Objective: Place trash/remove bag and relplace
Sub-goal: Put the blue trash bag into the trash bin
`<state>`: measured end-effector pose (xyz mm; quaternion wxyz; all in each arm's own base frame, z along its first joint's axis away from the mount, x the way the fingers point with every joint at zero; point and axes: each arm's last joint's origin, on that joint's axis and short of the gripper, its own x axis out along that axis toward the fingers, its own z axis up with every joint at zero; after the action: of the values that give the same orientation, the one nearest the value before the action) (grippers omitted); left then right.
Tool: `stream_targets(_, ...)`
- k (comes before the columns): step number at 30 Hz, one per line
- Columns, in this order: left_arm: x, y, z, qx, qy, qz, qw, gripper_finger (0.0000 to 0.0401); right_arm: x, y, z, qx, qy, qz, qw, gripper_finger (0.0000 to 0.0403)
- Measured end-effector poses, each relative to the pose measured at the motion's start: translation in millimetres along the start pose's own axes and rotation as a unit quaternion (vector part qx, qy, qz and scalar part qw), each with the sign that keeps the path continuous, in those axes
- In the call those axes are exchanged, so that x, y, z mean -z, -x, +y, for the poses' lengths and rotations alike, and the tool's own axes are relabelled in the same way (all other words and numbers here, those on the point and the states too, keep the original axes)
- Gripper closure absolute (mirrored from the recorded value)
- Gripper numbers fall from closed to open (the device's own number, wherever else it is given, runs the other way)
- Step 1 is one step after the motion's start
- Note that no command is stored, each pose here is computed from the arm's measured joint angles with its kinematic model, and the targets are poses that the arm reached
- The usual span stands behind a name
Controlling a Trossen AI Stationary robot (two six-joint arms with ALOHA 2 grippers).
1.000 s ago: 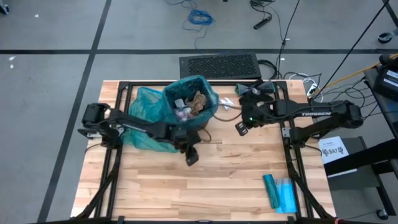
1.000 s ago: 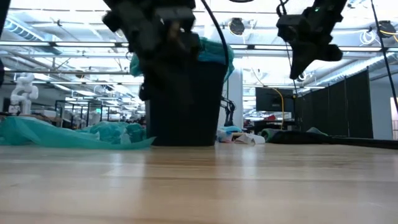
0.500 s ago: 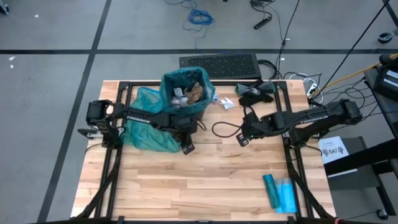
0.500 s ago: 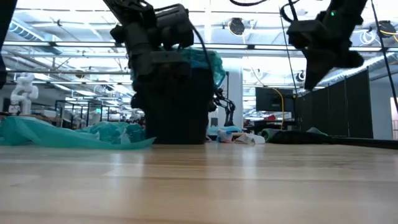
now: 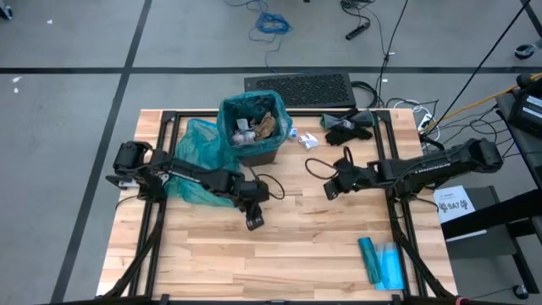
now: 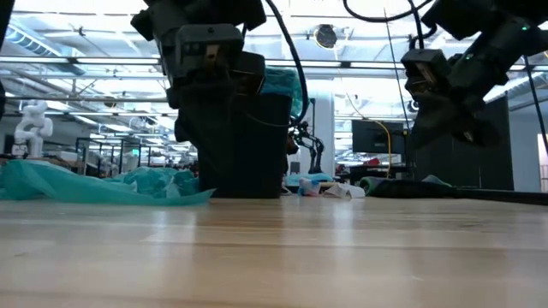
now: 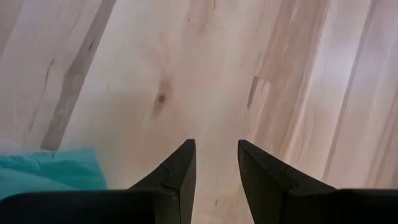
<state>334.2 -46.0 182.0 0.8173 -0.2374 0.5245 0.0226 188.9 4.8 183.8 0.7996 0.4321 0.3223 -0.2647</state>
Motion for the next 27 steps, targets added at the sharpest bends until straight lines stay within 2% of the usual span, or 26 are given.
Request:
stream_targets(6,2.6,-2.9,0.1,-0.018,0.004,-0.016,1.0,0.0285,-23.3,2.3,-11.6,-0.017,0.001,-0.001,1.0,0.0403)
stream_targets(13,13.0,-16.8,3.8,0.003,0.025,-0.061,0.998,0.0285,-32.2,5.3,-17.2,-0.04,-0.013,0.019,0.999,0.0403)
stream_targets(19,40.0,-13.0,8.9,0.009,0.059,-0.124,0.991,0.0285,-28.9,8.0,-14.7,-0.051,-0.027,0.028,0.998,0.0403)
stream_targets(22,59.5,-5.0,16.5,0.009,0.084,-0.152,0.985,0.0285,-27.4,8.1,-13.5,-0.053,-0.037,0.031,0.997,0.0403)
stream_targets(27,83.4,13.8,26.3,0.037,0.108,-0.196,0.974,0.0285,-26.9,8.9,-6.2,-0.079,-0.032,0.018,0.996,0.0403)
